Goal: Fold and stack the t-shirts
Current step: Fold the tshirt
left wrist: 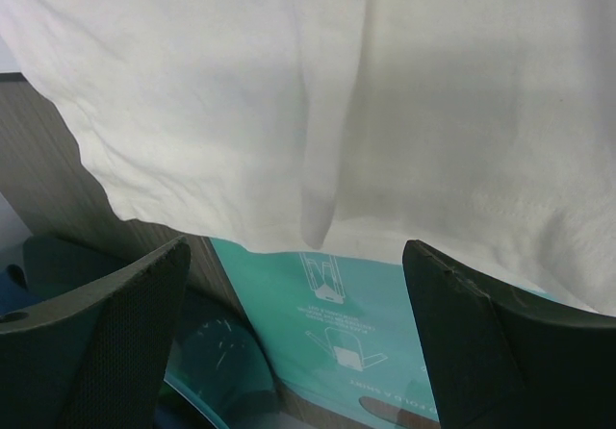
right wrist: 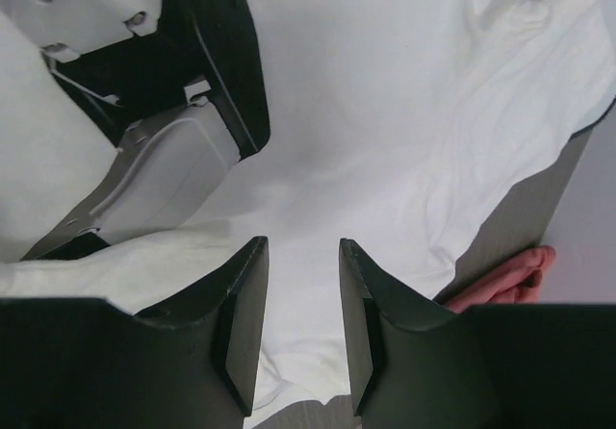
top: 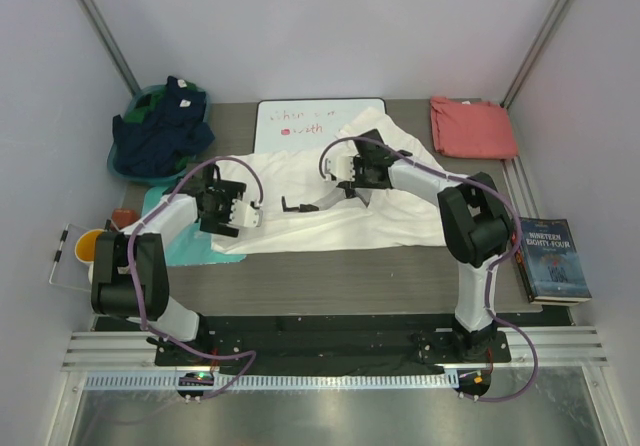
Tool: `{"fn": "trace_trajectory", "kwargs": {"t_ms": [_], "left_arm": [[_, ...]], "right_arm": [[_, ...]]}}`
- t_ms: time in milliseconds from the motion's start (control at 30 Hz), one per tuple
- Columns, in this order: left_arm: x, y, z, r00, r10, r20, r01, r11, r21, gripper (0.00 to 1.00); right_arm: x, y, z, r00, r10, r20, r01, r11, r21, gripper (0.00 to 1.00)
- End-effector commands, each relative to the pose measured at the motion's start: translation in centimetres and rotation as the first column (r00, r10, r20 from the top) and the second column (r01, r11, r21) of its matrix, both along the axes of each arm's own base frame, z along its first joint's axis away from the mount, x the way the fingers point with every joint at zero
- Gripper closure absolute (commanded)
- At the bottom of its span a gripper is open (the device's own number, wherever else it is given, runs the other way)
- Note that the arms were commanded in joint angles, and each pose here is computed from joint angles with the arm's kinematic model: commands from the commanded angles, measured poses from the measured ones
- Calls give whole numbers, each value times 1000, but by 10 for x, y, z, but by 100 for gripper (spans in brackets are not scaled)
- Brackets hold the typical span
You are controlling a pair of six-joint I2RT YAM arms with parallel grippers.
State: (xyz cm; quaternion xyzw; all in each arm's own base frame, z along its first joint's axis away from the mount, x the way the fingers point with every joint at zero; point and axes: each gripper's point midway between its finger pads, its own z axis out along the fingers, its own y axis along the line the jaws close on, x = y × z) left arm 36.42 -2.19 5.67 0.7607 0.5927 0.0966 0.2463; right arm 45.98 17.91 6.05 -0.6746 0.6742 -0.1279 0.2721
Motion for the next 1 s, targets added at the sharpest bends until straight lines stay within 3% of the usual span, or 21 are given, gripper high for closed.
{"fn": "trace_trajectory", "kwargs": {"t_ms": [0,233,333,433,467,567,733,967], "left_arm": [[0,-2,-3,1000,-3,-10,3,1000,-25,9],[0,-4,-4,1000,-17,-20,17,1000,-23,12],[-3,-5,-5,999,-27,-43,26,999,-28,19],[-5,-7,-6,997,-38,-70,35,999,-33,30],[-6,-8,-6,996,-38,-79,35,999,-40,40],[-7,-10,-9,994,-46,-98,42,998,-46,52],[-6,-11,-10,994,-50,-99,45,998,-48,63],[-7,-5,-9,993,-45,-110,44,999,-13,100]], "right_arm": [[32,-6,55,962,-103,253,93,994,52,59],[38,-24,58,938,-187,291,184,982,38,59],[37,-30,57,935,-199,294,199,980,33,59],[38,-34,58,929,-211,303,212,977,30,59],[39,-36,61,925,-217,313,218,975,31,59],[41,-40,63,919,-230,321,231,972,37,59],[41,-43,65,916,-231,327,233,972,33,59],[45,-46,66,909,-236,344,239,970,32,59]]}}
